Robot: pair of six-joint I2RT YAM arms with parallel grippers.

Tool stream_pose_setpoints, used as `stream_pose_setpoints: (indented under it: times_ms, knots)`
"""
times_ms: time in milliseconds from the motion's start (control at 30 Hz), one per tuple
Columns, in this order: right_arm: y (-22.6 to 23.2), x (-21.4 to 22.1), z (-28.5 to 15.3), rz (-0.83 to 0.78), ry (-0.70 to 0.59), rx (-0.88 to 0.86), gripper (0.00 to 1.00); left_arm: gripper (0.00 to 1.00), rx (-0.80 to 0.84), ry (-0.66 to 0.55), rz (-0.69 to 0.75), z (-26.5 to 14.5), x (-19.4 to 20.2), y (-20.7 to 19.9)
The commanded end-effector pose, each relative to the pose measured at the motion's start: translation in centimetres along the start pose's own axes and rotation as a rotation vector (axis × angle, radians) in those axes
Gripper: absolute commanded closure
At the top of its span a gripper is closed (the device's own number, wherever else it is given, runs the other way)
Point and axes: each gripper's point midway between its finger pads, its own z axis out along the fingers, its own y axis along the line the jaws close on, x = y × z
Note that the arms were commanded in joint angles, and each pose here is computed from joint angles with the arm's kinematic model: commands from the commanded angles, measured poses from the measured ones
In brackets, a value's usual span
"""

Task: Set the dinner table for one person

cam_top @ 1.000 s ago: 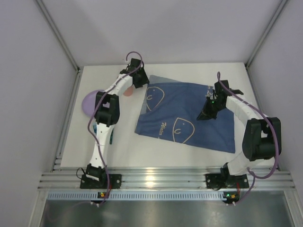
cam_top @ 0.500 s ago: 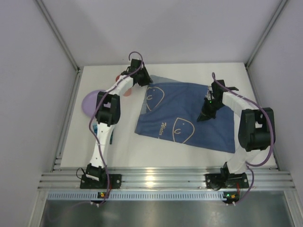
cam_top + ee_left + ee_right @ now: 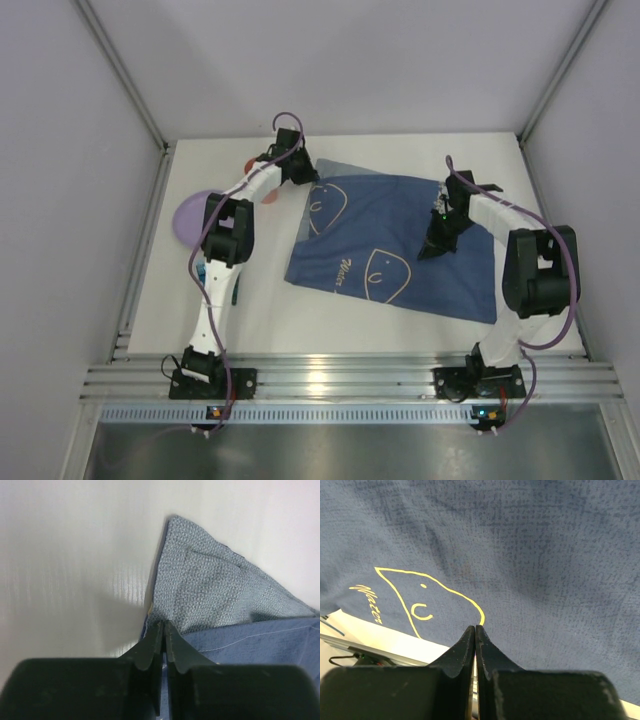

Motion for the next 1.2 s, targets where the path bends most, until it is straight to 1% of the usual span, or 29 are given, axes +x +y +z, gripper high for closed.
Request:
stream_pose_setpoints:
  times_ms: [0,33,67,200,433,633,767,933,1167]
  knots:
    - [-0.1,-0.2,0.0,-0.029,-0.01,0.013,1.0,0.96,-0.03,-0.001,0.028,-1.0,0.0,0.3]
    - [-0.1,-0.2,0.0,-0.031,-0.013,0.015,1.0,1.0,-0.027,-0.002,0.032,-1.1,0.0,0.2]
    - [-0.3,-0.2,0.1,-0.028,-0.01,0.02,1.0,1.0,-0.026,-0.003,0.034,-1.1,-0.1,0.2]
    - [-0.5,0.0,0.2,-0.028,-0.008,0.028,1.0,1.0,-0.014,-0.022,0.037,-1.7,-0.8,-0.5]
    - [-0.9,0.4,0.5,-0.025,-0.005,0.034,1.0,1.0,0.062,-0.127,0.102,-4.8,-5.1,-4.5]
    - [-1.5,1.1,1.0,-0.019,0.009,0.045,1.0,1.0,0.097,-0.201,0.134,-6.2,-7.5,-6.4]
    - [-1.7,1.3,1.1,-0.017,0.014,0.052,1.0,1.0,0.134,-0.229,0.143,-6.3,-8.3,-7.4]
    - [-1.8,1.4,1.3,-0.013,0.02,0.055,1.0,1.0,0.138,-0.276,0.153,-6.0,-9.5,-7.7]
    - [-1.9,1.3,1.5,-0.01,0.026,0.06,1.0,1.0,0.121,-0.368,0.159,-4.6,-11.4,-7.3]
